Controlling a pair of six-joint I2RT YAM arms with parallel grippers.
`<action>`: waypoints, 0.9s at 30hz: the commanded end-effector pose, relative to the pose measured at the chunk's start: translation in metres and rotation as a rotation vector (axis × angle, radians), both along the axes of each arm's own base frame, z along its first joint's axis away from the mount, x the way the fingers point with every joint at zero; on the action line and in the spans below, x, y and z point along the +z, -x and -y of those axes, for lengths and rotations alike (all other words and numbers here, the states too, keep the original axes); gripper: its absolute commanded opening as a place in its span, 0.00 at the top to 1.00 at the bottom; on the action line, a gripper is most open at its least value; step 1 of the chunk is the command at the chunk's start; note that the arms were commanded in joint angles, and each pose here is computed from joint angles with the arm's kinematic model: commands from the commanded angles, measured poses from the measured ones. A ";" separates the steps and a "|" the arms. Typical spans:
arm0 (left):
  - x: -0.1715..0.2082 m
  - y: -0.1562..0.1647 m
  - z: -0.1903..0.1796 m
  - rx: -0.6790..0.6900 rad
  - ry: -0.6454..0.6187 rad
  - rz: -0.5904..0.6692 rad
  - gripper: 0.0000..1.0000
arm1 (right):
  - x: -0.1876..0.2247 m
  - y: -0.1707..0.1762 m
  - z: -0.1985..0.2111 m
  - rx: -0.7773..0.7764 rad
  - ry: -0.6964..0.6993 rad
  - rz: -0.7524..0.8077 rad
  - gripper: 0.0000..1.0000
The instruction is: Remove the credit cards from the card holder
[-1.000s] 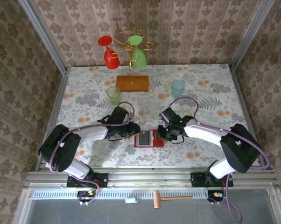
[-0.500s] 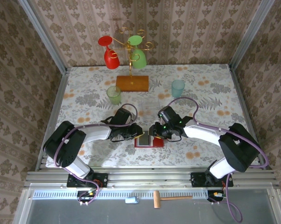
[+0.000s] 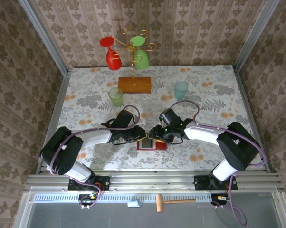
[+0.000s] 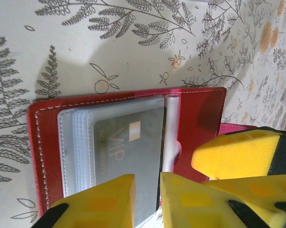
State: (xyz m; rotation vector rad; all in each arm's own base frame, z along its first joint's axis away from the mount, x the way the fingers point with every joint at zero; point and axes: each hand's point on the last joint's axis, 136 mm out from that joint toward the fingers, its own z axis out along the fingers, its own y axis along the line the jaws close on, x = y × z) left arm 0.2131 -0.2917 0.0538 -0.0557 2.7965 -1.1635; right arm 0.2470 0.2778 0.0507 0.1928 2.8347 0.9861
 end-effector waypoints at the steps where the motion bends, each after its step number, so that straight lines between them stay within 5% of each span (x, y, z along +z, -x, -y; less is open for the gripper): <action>1: 0.005 0.001 0.008 -0.001 0.015 -0.005 0.79 | -0.009 0.002 0.001 -0.011 -0.005 -0.033 0.53; 11: -0.006 0.005 0.003 -0.004 -0.038 -0.015 0.80 | -0.008 0.001 0.000 -0.014 -0.015 -0.023 0.54; 20: -0.014 0.007 -0.003 -0.008 -0.073 -0.022 0.82 | -0.010 0.001 -0.009 0.008 -0.053 -0.046 0.75; 27: -0.015 0.006 -0.003 -0.004 -0.079 -0.020 0.83 | -0.012 0.000 -0.014 0.020 -0.073 -0.059 0.77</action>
